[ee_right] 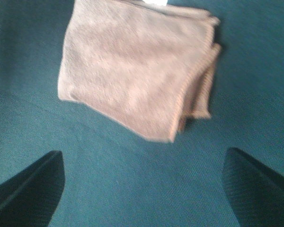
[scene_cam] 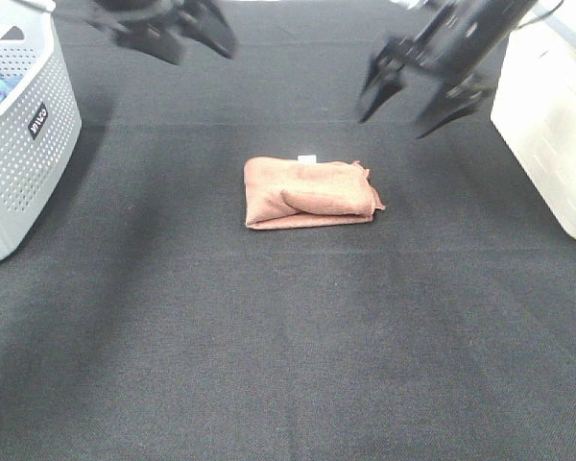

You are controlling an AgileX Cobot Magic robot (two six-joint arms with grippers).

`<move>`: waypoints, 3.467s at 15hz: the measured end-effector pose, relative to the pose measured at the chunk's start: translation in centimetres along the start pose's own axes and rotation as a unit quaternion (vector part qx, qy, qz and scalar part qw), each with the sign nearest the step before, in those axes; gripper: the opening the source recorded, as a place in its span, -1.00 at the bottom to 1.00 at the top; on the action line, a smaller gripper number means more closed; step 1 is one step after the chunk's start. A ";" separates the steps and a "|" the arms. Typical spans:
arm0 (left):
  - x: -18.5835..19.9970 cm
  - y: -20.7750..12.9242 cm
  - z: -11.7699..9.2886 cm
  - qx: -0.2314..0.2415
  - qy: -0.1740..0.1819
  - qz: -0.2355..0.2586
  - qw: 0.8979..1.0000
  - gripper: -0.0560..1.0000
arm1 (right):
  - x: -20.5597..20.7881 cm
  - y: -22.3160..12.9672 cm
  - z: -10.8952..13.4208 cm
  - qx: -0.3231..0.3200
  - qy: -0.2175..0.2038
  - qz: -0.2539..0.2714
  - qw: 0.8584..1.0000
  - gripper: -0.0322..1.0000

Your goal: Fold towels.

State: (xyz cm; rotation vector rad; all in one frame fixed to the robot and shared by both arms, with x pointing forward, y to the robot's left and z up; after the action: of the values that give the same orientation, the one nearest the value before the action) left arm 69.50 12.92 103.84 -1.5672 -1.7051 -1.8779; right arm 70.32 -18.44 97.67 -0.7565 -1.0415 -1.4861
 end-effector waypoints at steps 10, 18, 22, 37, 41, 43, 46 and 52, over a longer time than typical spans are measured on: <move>18.8 -1.9 -2.1 -0.038 0.201 0.026 0.978 0.50 | 12.3 -10.8 1.7 0.007 -0.066 -0.049 0.997 0.71; 23.3 -21.4 -6.8 -0.011 0.192 0.096 0.977 0.50 | 13.7 -28.2 -0.8 0.013 -0.085 -0.076 0.993 0.71; 25.1 -29.9 -8.9 -0.021 0.204 0.031 0.978 0.50 | 13.5 -35.1 -3.0 0.047 -0.120 -0.139 0.982 0.71; 24.0 -34.0 -10.4 -0.102 0.186 -0.083 0.974 0.50 | 15.0 -38.2 -2.9 0.101 -0.109 -0.272 0.951 0.71; 24.0 -34.0 -10.4 -0.102 0.186 -0.083 0.974 0.50 | 15.0 -38.2 -2.9 0.101 -0.109 -0.273 0.951 0.71; 24.1 -34.0 -10.2 -0.090 0.197 -0.083 0.973 0.50 | 15.1 -38.2 -3.0 0.090 -0.112 -0.279 0.949 0.71; 24.7 -34.3 -9.5 -0.036 0.255 -0.092 0.962 0.50 | 15.8 -38.6 -3.5 0.050 -0.137 -0.318 0.937 0.71; 26.5 -35.5 -10.7 -0.029 0.312 -0.173 0.934 0.50 | 17.3 -41.1 -2.9 0.061 -0.139 -0.419 0.895 0.71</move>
State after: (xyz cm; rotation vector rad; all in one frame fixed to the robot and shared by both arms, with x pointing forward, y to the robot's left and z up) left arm 27.03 29.58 103.38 -0.5740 -1.6852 -2.2689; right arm 27.15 -28.45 103.69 -0.4362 -1.8092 -2.0336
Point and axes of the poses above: a point on each arm's last joint axis where the gripper is mounted, x pointing back along that axis away from the gripper, z along the wrist's bending axis when the last joint is at zero, y = z × x, the point moved 4 cm from there along -x, pointing out along that axis toward the gripper, and after that the axes turned 11 degrees about -x, right-handed, at the moved point
